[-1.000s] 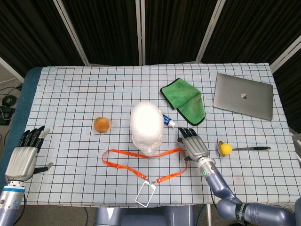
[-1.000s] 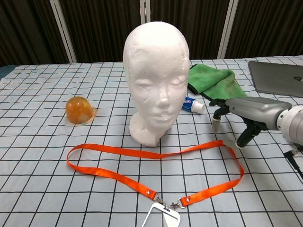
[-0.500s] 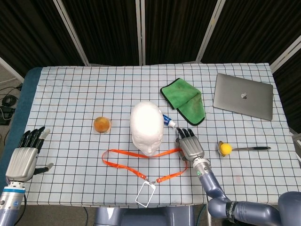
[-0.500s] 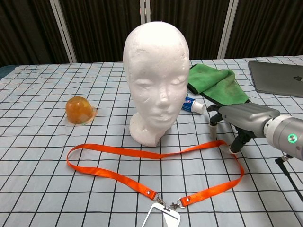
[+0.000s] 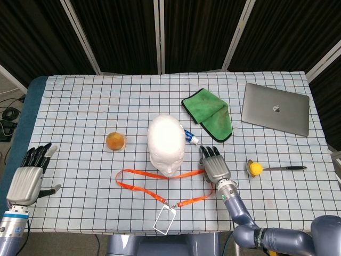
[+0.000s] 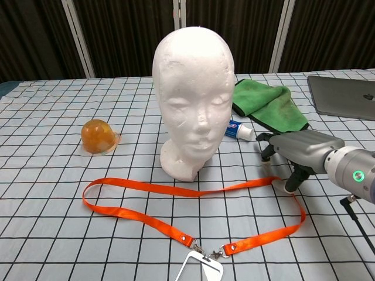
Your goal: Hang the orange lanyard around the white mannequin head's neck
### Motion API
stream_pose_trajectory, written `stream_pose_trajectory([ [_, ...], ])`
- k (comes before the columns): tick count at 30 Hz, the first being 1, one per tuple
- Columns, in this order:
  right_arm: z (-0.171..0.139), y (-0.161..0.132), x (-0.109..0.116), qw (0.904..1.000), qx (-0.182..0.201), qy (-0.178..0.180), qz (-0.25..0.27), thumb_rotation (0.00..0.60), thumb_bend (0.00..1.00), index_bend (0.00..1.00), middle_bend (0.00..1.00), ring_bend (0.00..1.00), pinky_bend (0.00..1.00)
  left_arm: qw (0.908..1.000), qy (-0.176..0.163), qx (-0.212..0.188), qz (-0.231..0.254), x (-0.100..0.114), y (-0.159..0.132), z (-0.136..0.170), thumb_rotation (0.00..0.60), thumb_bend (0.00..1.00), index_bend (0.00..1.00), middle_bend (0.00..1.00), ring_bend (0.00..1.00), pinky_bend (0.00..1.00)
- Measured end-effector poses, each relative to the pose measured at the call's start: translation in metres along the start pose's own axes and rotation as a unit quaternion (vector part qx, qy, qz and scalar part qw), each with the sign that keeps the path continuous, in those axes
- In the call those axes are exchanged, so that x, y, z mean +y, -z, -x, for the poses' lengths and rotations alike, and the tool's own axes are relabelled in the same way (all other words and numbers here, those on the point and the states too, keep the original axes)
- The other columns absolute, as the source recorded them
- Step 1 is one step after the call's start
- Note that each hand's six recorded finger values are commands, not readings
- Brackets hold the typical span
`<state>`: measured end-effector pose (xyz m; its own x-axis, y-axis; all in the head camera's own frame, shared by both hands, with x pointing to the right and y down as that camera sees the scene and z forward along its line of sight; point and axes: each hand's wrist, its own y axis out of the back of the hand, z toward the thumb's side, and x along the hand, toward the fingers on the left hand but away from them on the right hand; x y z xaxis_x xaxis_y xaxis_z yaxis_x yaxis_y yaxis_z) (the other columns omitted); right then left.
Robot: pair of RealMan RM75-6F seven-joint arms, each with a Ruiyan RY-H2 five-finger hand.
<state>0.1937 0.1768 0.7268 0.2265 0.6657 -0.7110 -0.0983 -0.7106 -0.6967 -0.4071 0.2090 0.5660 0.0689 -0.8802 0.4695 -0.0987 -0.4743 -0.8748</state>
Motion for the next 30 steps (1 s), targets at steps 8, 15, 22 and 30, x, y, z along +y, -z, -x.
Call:
stream_pose_trajectory([
  [8,0.000,0.001,-0.001,0.9999,0.000,0.004,-0.012,0.600,0.36,0.68,0.01,0.00,0.00,1.0000,0.001,-0.001,0.001,0.000,0.001,0.000,0.600,0.00,0.00,0.00,0.00,0.00],
  [15,-0.005,0.003,0.001,0.9999,0.008,0.011,-0.009,0.600,0.37,0.70,0.02,0.00,0.00,1.0000,0.004,-0.001,0.003,-0.001,0.001,-0.002,0.600,0.00,0.00,0.00,0.00,0.00],
  [22,-0.019,0.008,0.011,0.9996,0.022,0.019,0.007,0.600,0.37,0.71,0.02,0.00,0.00,0.9995,0.017,-0.015,0.022,-0.006,-0.007,-0.011,0.600,0.07,0.13,0.00,0.00,0.00],
  [30,-0.041,0.010,0.024,0.9983,0.050,0.029,0.009,0.600,0.37,0.71,0.03,0.00,0.00,0.9933,0.060,-0.085,0.050,-0.027,-0.052,-0.048,0.600,0.31,0.35,0.00,0.00,0.00],
])
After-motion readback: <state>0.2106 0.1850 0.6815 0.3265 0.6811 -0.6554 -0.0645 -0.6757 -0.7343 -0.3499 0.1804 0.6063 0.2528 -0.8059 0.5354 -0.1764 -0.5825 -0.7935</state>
